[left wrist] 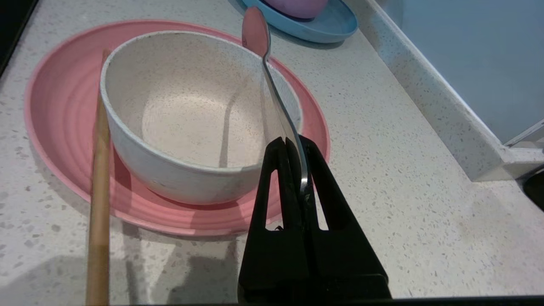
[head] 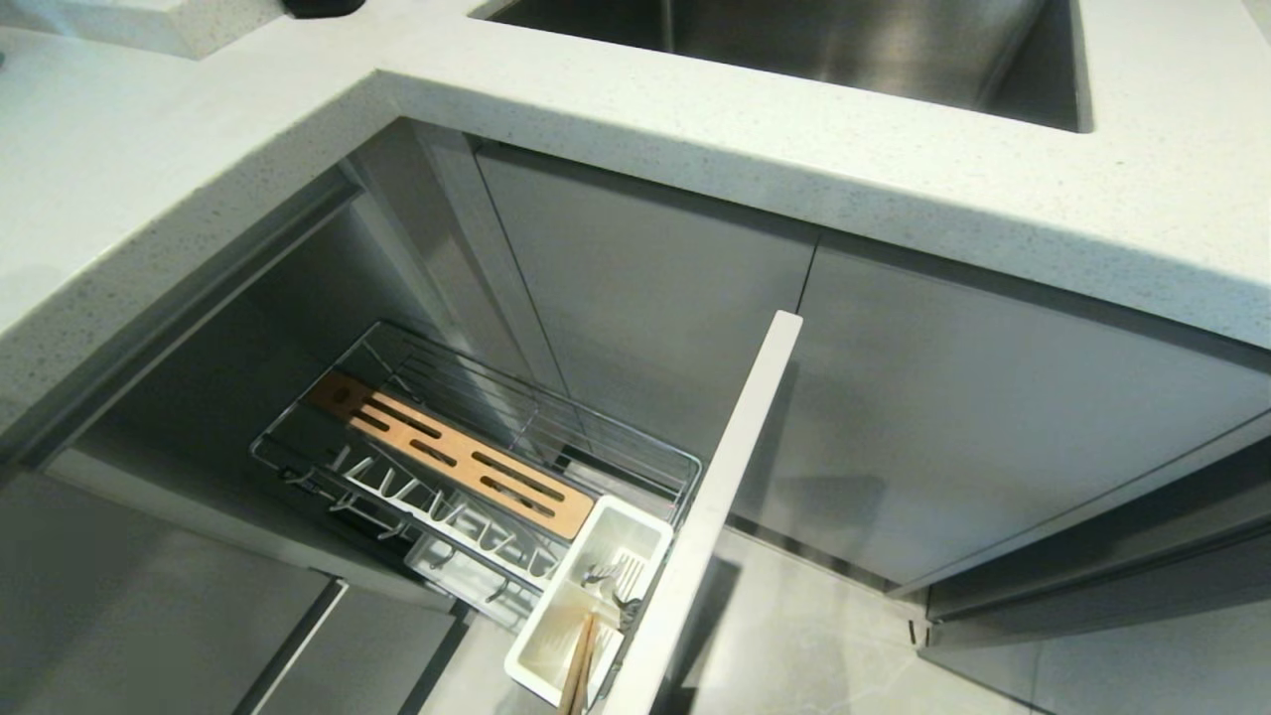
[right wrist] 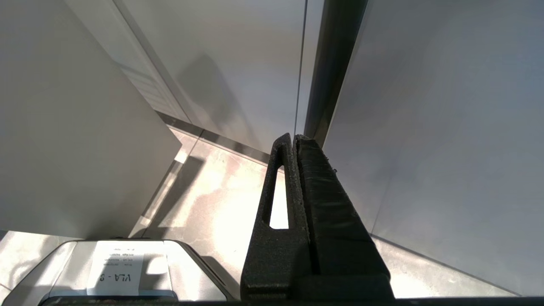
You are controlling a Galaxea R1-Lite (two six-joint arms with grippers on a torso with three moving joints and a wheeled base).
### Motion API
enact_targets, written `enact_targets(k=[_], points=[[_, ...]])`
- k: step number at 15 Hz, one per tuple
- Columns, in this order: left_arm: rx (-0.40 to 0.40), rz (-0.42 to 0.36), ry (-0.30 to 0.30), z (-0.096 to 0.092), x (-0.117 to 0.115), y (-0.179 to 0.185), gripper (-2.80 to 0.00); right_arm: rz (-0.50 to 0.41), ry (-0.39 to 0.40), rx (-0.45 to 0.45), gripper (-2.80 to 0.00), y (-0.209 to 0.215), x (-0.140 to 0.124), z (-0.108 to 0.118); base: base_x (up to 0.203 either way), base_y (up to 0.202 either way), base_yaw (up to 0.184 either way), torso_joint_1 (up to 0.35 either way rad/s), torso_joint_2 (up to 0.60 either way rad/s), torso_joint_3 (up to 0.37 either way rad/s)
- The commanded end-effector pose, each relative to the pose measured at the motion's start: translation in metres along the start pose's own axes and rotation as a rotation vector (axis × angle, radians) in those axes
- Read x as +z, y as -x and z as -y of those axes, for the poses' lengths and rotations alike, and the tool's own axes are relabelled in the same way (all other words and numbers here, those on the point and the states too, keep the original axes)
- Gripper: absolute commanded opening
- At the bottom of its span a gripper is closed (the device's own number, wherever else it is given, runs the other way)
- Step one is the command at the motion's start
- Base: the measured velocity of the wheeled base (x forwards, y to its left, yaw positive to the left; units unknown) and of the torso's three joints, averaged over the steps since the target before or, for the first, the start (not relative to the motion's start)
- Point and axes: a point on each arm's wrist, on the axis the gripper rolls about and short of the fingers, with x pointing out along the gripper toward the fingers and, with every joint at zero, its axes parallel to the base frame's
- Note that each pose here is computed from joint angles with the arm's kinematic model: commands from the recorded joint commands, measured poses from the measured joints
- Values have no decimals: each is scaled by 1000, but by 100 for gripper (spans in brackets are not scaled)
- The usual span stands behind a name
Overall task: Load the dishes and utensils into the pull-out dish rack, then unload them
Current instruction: Close the cupboard
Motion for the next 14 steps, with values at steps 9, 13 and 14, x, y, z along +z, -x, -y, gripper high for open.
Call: enact_targets(k=[9, 13, 14], points=[[1, 21, 15, 5, 2, -7, -280, -2, 0, 0, -280, 0, 0, 0, 0, 0, 0, 0, 0, 0], [-23, 58, 33, 10, 12, -5, -280, -1, 0, 0, -280, 0, 0, 0, 0, 0, 0, 0, 0, 0], [-20, 51, 31, 9, 11, -6, -280, -1, 0, 0, -280, 0, 0, 0, 0, 0, 0, 0, 0, 0]])
